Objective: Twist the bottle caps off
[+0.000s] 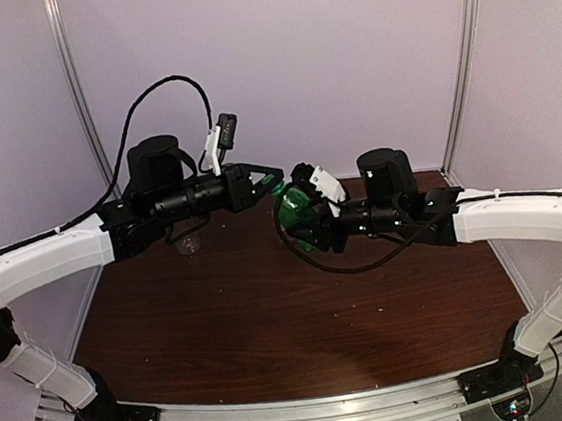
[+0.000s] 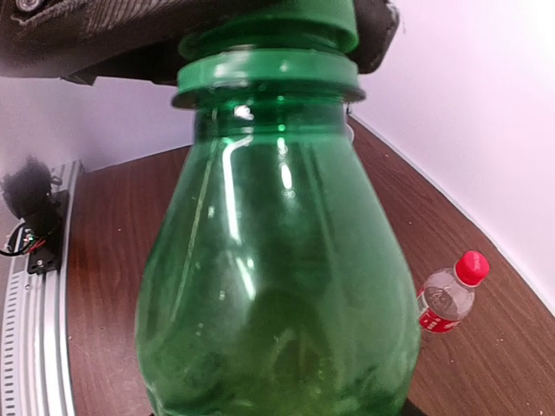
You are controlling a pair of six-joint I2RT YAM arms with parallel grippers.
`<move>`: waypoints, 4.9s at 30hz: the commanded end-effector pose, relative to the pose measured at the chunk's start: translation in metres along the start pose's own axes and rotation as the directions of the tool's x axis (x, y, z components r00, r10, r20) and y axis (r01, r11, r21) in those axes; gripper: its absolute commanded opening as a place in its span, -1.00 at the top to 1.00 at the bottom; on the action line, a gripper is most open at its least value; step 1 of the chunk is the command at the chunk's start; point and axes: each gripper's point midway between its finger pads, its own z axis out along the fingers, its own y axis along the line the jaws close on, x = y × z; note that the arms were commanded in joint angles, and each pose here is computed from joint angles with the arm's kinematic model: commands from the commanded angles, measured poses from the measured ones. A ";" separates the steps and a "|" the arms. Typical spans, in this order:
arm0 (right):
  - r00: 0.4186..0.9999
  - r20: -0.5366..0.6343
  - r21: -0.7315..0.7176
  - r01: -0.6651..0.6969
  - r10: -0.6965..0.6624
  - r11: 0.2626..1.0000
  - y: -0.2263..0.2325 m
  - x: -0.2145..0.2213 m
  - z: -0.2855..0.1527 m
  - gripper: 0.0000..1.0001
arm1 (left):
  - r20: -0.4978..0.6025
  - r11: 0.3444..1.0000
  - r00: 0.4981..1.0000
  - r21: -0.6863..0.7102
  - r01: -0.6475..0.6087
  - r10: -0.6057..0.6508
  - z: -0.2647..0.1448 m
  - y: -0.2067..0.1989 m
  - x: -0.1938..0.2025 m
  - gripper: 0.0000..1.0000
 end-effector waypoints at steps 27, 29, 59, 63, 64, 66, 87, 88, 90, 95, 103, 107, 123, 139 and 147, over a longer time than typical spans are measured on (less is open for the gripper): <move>0.999 0.044 -0.411 0.010 0.009 0.911 0.063 -0.011 -0.025 0.07 | 0.076 0.869 0.911 0.279 -0.409 0.405 -0.055 -0.072 -0.011 -0.68; 0.999 0.036 -0.494 0.001 0.019 0.869 0.076 -0.011 -0.030 0.06 | 0.086 0.832 0.899 0.350 -0.431 0.430 -0.060 -0.084 -0.006 -0.70; 0.998 0.031 -0.695 -0.016 0.052 0.719 0.105 -0.021 -0.045 0.06 | 0.079 0.709 0.916 0.608 -0.358 0.394 -0.055 -0.110 0.019 0.42; 0.999 0.017 -0.622 -0.025 0.046 0.783 0.093 -0.019 -0.037 0.09 | 0.066 0.750 0.925 0.566 -0.344 0.375 -0.051 -0.104 0.015 0.53; 0.999 0.013 -0.587 -0.029 0.044 0.809 0.087 -0.019 -0.034 0.09 | 0.061 0.766 0.928 0.545 -0.340 0.368 -0.049 -0.101 0.014 0.53; 0.999 0.001 -0.511 -0.037 0.044 0.859 0.074 -0.018 -0.027 0.09 | 0.048 0.815 0.937 0.480 -0.325 0.346 -0.044 -0.091 0.009 0.53; 0.999 0.037 0.019 -0.020 0.020 1.000 -0.001 -0.015 -0.006 0.15 | 0.025 0.997 0.999 -0.065 -0.044 0.046 -0.004 -0.012 -0.020 0.39; 0.999 0.038 0.011 -0.019 0.019 1.000 0.000 -0.015 -0.006 0.15 | 0.026 0.997 0.998 -0.065 -0.047 0.049 -0.004 -0.012 -0.019 0.37; 0.999 0.035 -0.011 -0.015 0.016 1.000 0.004 -0.014 -0.006 0.15 | 0.031 0.996 0.998 -0.064 -0.057 0.059 -0.005 -0.013 -0.020 0.32; 0.999 0.031 -0.064 -0.006 0.008 0.998 0.013 -0.013 -0.008 0.15 | 0.053 0.995 0.994 -0.045 -0.094 0.096 -0.012 -0.018 -0.024 0.04; 0.999 0.036 -0.171 -0.002 0.008 0.985 0.027 -0.015 -0.017 0.14 | 0.067 0.977 0.975 0.004 -0.214 0.213 -0.031 -0.033 -0.028 -0.58; 0.999 0.032 -0.273 0.003 0.006 0.962 0.041 -0.015 -0.023 0.13 | 0.081 0.953 0.954 0.072 -0.296 0.290 -0.045 -0.049 -0.031 -0.75; 0.999 0.021 -0.710 -0.014 0.041 0.704 0.109 -0.023 -0.049 0.07 | 0.125 0.737 0.885 0.509 -0.445 0.448 -0.074 -0.117 -0.001 -0.66; 0.998 0.029 -0.764 -0.012 0.053 0.645 0.117 -0.026 -0.056 0.08 | 0.088 0.705 0.905 0.597 -0.383 0.417 -0.061 -0.117 0.015 -0.02; 0.998 0.038 -0.754 -0.007 0.054 0.657 0.114 -0.028 -0.057 0.10 | 0.071 0.707 0.911 0.607 -0.362 0.406 -0.058 -0.114 0.021 0.13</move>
